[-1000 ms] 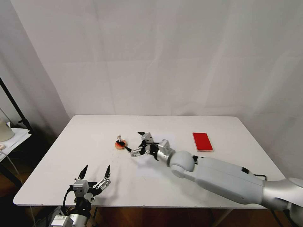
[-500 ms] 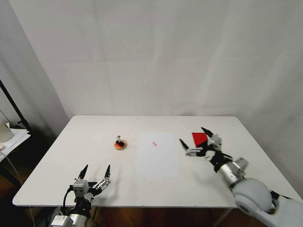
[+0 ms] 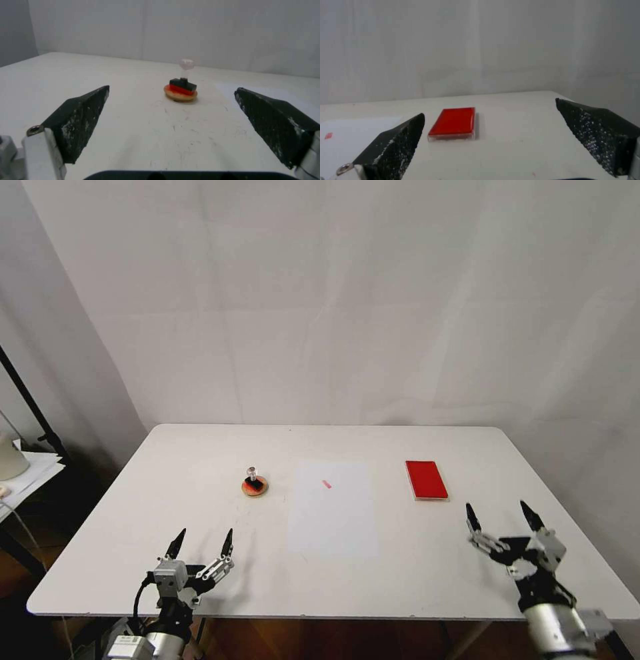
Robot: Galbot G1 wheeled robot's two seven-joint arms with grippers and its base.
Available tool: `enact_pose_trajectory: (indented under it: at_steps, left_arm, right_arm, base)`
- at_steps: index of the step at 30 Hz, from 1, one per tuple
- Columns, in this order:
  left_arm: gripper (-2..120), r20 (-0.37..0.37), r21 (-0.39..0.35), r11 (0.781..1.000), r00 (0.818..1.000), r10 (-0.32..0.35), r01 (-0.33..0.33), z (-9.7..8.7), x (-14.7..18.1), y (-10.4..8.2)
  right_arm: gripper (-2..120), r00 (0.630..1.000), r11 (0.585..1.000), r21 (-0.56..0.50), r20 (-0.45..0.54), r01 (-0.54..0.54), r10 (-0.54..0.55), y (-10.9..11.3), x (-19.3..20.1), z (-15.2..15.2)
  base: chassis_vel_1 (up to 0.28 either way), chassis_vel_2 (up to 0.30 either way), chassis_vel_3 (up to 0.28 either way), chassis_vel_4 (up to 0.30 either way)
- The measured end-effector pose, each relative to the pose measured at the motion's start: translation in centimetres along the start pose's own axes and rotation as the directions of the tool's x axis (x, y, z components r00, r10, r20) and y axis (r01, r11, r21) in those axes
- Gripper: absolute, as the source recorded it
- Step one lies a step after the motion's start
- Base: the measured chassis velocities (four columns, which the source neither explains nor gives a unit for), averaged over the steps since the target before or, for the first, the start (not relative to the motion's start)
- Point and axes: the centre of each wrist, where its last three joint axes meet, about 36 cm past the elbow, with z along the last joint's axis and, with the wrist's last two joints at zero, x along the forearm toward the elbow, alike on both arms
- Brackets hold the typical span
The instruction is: Pick up the stamp from the ink pad and place it onto another ink pad.
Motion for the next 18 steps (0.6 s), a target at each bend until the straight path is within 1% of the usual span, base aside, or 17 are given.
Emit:
enact_pose_trajectory:
  at_steps: [2,6,10,18]
  left_arm:
    - [100,0.0,0.0,1.0,1.0,0.0,0.0,0.0,0.0,0.0]
    - [100,0.0,0.0,1.0,1.0,0.0,0.0,0.0,0.0,0.0]
    - [100,0.0,0.0,1.0,1.0,0.0,0.0,0.0,0.0,0.0]
    - [100,0.0,0.0,1.0,1.0,0.0,0.0,0.0,0.0,0.0]
  right_arm:
    - [100,1.0,1.0,0.02,-0.004,0.012,-0.012,0.7,1.1,0.5]
    - [100,1.0,1.0,0.022,-0.016,0.022,-0.021,1.3,2.0,0.8]
    - [100,0.999,0.999,0.025,-0.019,0.033,-0.032,1.4,2.3,0.7]
    - [100,0.999,0.998,0.036,-0.005,0.042,-0.042,1.1,1.8,0.2]
  base:
    - [0.0,0.0,0.0,0.0]
    - [0.0,0.0,0.0,0.0]
    - [0.0,0.0,0.0,0.0]
    - [0.0,0.0,0.0,0.0]
